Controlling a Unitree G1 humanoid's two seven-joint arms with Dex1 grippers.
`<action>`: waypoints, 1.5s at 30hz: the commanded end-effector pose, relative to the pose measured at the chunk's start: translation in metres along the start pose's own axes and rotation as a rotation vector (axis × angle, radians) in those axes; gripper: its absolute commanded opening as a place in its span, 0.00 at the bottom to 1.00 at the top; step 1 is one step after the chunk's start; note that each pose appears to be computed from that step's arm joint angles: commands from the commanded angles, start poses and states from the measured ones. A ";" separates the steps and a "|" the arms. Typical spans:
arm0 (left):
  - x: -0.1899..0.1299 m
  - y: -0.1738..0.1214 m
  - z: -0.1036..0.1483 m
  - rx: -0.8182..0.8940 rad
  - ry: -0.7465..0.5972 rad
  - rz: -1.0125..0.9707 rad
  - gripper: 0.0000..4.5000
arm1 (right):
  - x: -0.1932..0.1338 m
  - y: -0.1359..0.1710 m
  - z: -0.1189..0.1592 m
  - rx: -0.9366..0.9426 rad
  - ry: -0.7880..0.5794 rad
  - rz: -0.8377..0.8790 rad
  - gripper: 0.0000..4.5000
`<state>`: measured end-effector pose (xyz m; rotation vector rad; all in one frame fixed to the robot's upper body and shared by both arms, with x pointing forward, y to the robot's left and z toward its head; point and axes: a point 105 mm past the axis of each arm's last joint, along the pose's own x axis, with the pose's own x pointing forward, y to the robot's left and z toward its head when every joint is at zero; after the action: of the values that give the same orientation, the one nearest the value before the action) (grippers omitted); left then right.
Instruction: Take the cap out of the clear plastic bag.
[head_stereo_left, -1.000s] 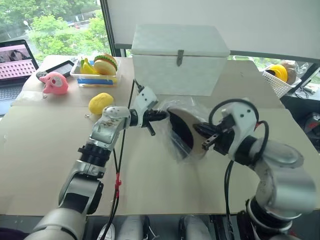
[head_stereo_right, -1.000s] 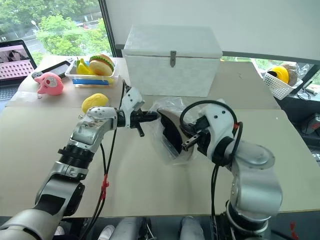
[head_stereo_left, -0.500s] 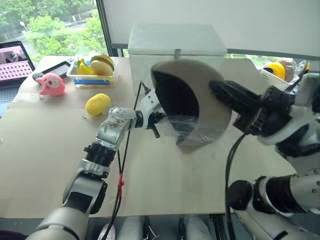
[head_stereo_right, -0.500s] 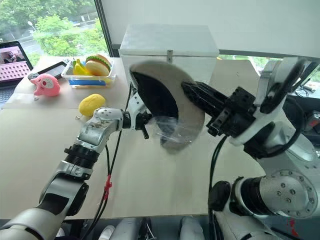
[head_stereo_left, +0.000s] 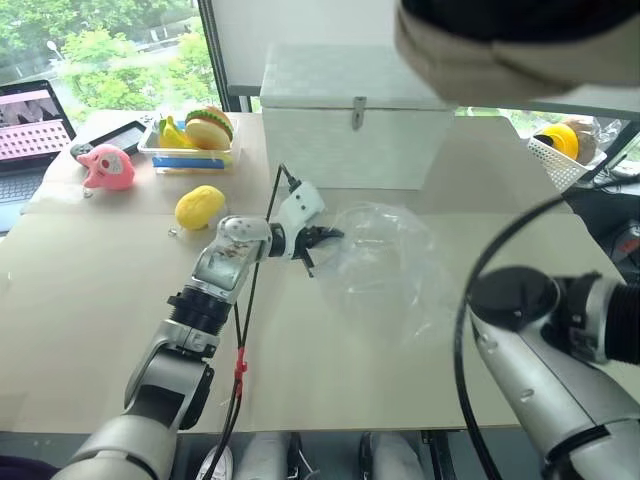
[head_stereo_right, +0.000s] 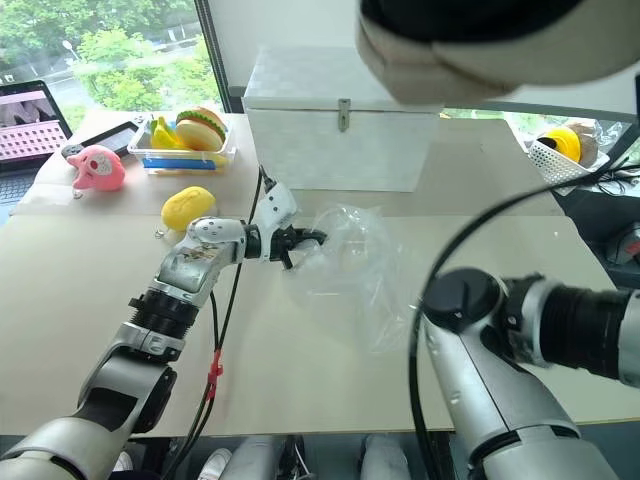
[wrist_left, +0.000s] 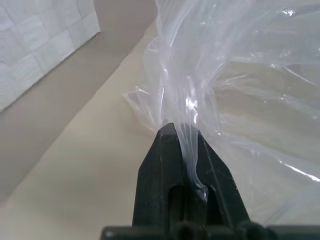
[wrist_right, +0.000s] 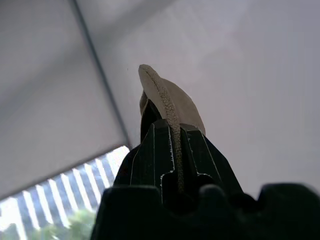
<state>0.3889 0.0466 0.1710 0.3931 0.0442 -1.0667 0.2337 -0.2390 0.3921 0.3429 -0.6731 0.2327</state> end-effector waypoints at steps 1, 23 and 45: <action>-0.012 0.023 0.033 0.246 -0.191 0.211 0.01 | -0.005 0.027 -0.034 -0.440 0.235 0.086 0.00; -0.064 -0.025 -0.105 0.288 -0.044 0.581 0.01 | -0.186 0.017 -0.218 -1.502 0.612 0.779 0.00; -0.104 -0.053 -0.117 -0.087 -0.097 0.327 0.99 | -0.233 -0.003 -0.234 -0.671 1.094 0.423 0.99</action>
<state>0.3197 0.1442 0.0720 0.3150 -0.0865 -0.7065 0.2025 -0.1821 0.0725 -0.7342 0.2151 0.4454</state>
